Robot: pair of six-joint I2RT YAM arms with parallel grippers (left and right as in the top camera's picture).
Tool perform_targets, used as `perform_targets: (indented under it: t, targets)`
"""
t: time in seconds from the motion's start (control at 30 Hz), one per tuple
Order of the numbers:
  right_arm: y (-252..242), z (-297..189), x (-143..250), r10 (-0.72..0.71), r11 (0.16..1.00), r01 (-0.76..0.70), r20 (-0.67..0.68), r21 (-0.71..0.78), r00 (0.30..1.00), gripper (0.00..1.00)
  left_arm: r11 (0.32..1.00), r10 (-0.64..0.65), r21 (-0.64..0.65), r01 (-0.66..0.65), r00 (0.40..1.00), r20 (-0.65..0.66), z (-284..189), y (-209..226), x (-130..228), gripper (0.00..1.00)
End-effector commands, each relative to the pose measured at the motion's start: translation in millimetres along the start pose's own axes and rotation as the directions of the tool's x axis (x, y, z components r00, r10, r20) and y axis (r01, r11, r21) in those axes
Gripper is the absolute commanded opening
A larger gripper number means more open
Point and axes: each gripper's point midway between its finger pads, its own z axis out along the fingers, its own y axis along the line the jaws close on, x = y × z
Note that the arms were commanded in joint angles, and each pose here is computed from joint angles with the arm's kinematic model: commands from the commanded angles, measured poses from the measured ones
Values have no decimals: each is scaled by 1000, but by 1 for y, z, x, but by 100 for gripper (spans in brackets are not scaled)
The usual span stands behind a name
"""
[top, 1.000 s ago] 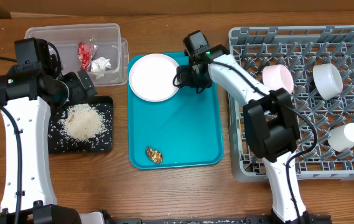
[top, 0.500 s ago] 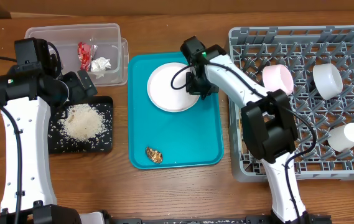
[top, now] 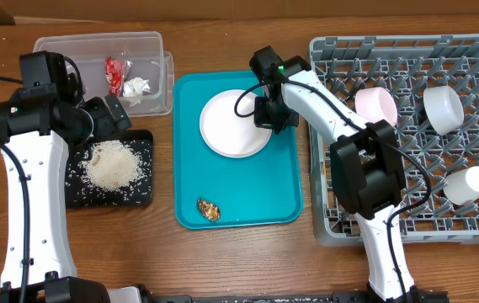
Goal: Sort waste into correct bins and load items into the dishwasher
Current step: 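Reach the right gripper to the white plate and grasp its rim, then lift the white plate and carry it over the rack's back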
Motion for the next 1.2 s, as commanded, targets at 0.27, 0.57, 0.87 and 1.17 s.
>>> perform_targets:
  t: [0.27, 0.57, 0.87, 1.17]
  targets:
    - [-42, -156, -49, 85, 996, -79, 321, -32, 943, 4, 1000, -16, 18, 16, 1000, 24, -9, -2, -4, 100]
    - [-148, -272, -63, 62, 940, -258, 627, 226, 777, 4, 1000, -17, 18, 16, 1000, 24, -9, -2, -5, 100]
    - [-221, -318, -58, -25, 687, -526, 741, 501, 671, 4, 1000, -14, 18, 14, 1000, 20, -7, -3, -4, 100]
    - [-222, -267, -59, -4, 660, -515, 688, 547, 726, 4, 1000, -14, 16, 14, 1000, 15, -7, -3, -3, 100]
